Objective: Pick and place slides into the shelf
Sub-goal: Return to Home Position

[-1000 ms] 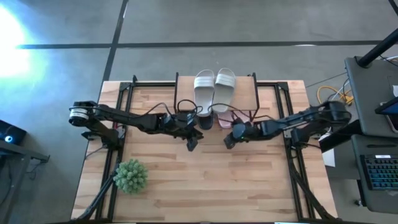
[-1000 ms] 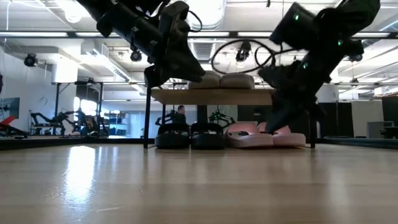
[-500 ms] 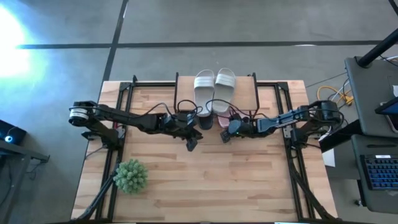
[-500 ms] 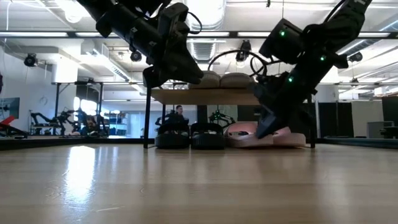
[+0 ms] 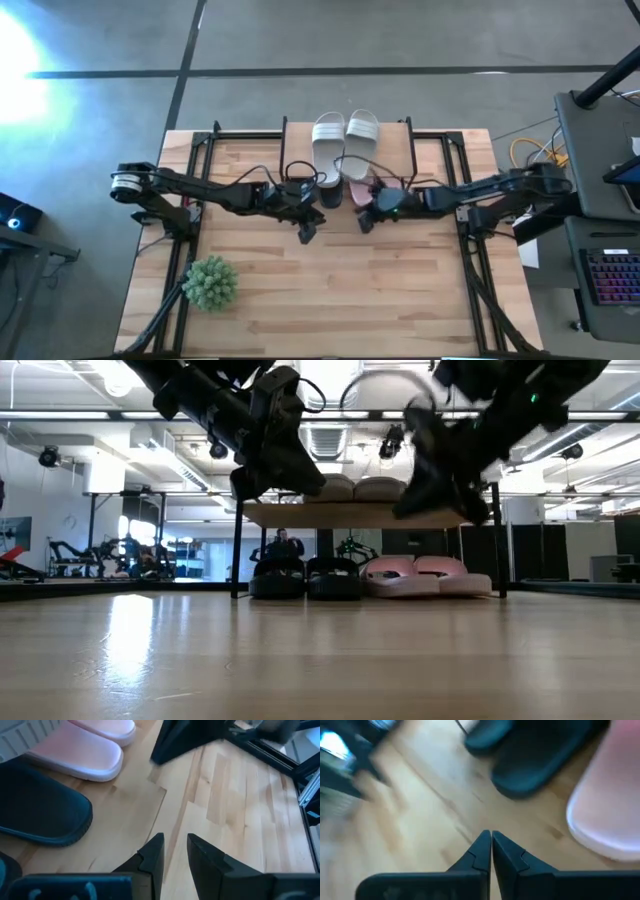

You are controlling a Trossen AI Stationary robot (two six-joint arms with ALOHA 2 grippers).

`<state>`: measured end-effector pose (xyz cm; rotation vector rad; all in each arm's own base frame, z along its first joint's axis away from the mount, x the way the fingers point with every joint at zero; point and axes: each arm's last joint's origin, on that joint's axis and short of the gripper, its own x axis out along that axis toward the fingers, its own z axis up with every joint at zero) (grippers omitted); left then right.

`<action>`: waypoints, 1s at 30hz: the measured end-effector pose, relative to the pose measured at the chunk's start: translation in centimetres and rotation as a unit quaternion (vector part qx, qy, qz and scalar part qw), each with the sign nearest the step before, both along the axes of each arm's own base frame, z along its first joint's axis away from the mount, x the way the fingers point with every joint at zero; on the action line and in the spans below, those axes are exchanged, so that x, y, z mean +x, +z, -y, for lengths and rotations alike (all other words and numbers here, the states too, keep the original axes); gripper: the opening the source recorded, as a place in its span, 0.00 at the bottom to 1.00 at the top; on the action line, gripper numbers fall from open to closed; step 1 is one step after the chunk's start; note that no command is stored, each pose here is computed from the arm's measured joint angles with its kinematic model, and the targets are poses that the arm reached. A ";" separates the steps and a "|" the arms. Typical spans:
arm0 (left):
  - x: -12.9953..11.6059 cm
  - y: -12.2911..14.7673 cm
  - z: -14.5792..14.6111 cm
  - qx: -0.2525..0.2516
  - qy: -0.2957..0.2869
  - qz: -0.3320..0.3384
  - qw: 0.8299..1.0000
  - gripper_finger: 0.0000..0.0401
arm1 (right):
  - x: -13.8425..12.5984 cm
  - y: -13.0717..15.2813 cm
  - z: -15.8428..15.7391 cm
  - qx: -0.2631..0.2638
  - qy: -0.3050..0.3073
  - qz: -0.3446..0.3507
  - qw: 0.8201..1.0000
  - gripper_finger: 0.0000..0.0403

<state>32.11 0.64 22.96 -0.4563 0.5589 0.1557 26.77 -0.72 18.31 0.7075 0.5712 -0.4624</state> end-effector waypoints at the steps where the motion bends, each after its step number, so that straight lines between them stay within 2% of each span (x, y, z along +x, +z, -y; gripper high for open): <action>1: 0.0 0.1 0.0 0.000 0.000 0.003 1.000 0.17 | -0.3 0.9 -0.1 -0.002 0.002 0.016 1.000 0.02; 10: -1.1 4.8 -1.2 -0.013 -0.011 0.096 0.995 0.17 | -4.3 8.5 -0.1 -0.039 0.017 0.172 0.984 0.02; 14: -2.5 5.9 -2.3 -0.014 0.001 0.114 0.993 0.17 | -6.7 11.0 -0.1 -0.019 0.009 0.238 0.971 0.02; 18: -4.0 7.3 -2.8 -0.017 0.000 0.136 0.991 0.17 | -9.0 12.8 -0.5 -0.056 0.047 0.276 0.958 0.02; 20: -5.0 8.2 -2.8 -0.014 0.000 0.144 0.990 0.17 | -10.1 13.0 -0.7 -0.064 0.064 0.273 0.958 0.02; 23: -7.3 9.3 -2.8 -0.003 0.003 0.133 0.991 0.17 | -11.7 12.7 -0.9 -0.042 0.083 0.246 0.965 0.02; 27: -10.4 10.7 -2.6 0.026 0.035 0.126 0.991 0.17 | -13.8 11.1 -0.7 -0.006 0.046 0.159 0.986 0.02; 30: -12.5 11.9 -2.3 0.037 0.046 0.152 0.987 0.17 | -14.9 10.3 -0.6 -0.001 0.019 0.133 0.991 0.02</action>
